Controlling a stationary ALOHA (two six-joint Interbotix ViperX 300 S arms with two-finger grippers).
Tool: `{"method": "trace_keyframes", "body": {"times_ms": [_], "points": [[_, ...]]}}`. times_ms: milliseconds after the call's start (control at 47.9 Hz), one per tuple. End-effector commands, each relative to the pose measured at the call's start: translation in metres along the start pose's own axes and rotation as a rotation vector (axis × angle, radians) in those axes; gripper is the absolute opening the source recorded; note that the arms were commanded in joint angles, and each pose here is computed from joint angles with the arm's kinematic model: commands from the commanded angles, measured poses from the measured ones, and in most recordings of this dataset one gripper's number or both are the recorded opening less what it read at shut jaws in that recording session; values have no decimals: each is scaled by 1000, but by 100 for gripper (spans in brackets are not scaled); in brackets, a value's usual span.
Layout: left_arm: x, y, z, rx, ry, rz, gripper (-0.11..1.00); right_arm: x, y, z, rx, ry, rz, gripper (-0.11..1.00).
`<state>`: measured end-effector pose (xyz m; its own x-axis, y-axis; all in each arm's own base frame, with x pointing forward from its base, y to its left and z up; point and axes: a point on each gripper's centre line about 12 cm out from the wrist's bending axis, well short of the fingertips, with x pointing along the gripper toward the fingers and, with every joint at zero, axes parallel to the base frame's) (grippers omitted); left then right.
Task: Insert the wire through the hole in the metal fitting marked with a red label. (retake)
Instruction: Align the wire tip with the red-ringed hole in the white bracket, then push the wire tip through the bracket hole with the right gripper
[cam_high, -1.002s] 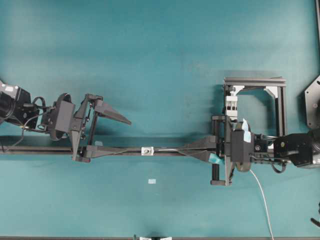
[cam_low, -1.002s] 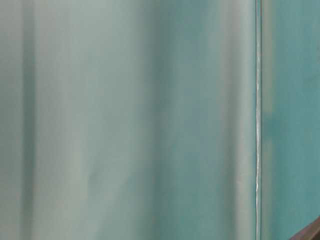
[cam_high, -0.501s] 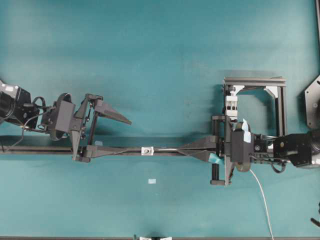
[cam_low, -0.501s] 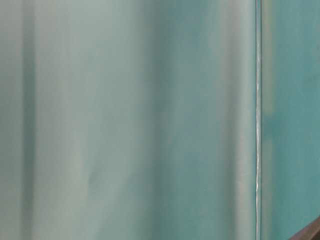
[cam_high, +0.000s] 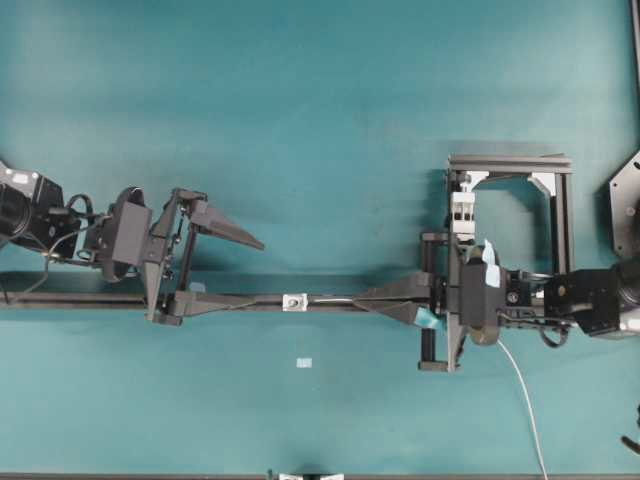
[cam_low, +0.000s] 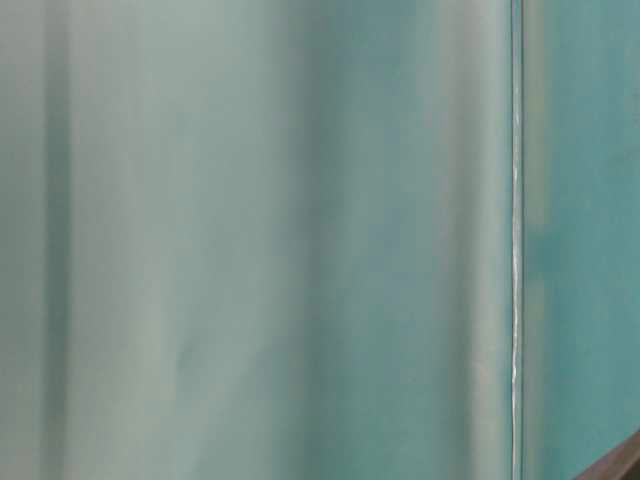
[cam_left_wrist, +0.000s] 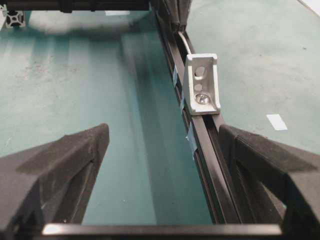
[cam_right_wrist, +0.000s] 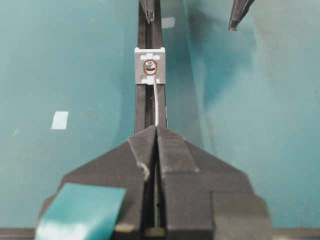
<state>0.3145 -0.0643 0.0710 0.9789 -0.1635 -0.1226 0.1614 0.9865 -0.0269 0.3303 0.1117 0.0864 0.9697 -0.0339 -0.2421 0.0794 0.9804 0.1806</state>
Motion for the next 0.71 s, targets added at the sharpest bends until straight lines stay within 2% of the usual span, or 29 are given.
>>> {"method": "trace_keyframes", "body": {"times_ms": [0, 689], "points": [[2, -1, 6, -1, -23, -2, 61, 3, 5, 8, 12, -35, 10, 2], [3, -1, 6, -1, -23, -4, 61, 14, 6, 7, 6, -50, -3, 2]]}}
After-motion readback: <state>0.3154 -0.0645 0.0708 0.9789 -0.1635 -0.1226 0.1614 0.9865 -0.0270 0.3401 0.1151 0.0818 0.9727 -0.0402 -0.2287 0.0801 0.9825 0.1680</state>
